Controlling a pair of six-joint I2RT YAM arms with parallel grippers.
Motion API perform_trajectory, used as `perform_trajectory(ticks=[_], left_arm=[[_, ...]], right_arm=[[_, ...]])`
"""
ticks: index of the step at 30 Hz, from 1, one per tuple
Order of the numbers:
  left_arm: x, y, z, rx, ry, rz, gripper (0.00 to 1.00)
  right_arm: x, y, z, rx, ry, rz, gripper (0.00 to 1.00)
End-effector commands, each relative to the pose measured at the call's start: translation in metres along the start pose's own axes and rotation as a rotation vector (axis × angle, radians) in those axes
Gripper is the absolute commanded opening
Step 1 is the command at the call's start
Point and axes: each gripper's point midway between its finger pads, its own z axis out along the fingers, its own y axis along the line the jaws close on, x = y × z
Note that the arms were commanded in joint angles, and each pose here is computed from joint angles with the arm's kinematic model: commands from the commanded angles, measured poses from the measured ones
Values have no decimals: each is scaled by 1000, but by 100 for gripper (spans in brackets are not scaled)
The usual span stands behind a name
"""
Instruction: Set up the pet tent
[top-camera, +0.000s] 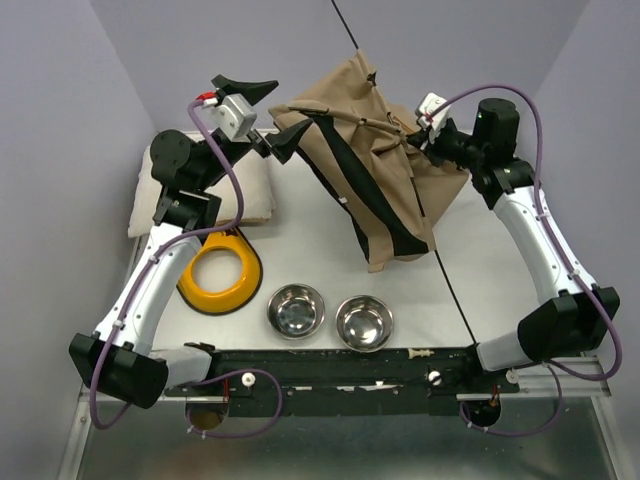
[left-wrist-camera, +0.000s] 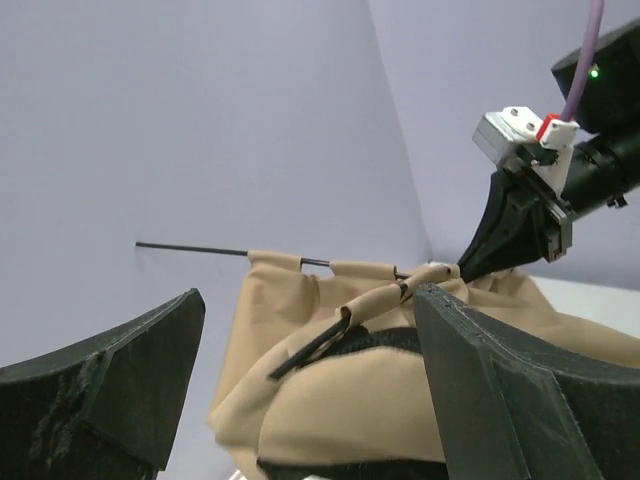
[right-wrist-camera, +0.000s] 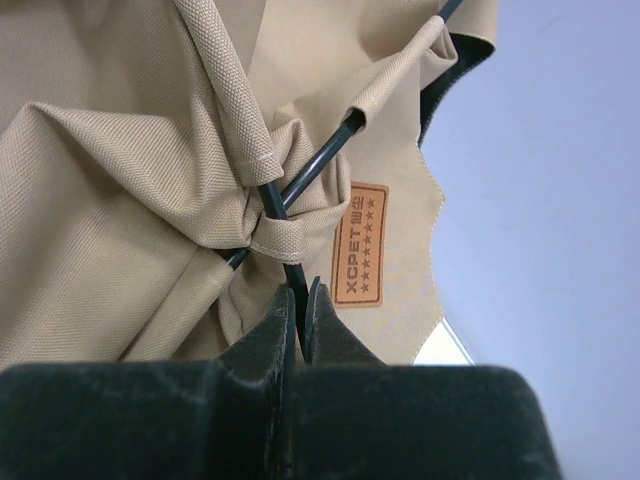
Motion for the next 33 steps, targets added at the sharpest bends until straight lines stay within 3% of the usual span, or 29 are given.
perform_trajectory(ticks=[1,8,16,22,28,30,33], left_arm=[[-46,0,-9,-47,-121,-42,99],[-39,2,-30,-141,-95,-80,99],[-19,14,-29,-211,-38,-132,99],[0,7,-12,-132,-7,-189,99],[20,-22,1,60,29,-260,95],[18,-32,2,120,30,-285,95],[14,-41,1,156,30,-312,94]], right_arm=[[-42,-12,-35,112,-130,33,1],[-37,18,-62,96,-135,23,1],[-72,-78,-86,567,-251,188,1],[-90,-134,-84,775,-360,163,1],[-108,-169,-99,957,-454,218,1],[-121,-160,-103,942,-517,230,1],[-150,-121,-98,783,-588,146,1]])
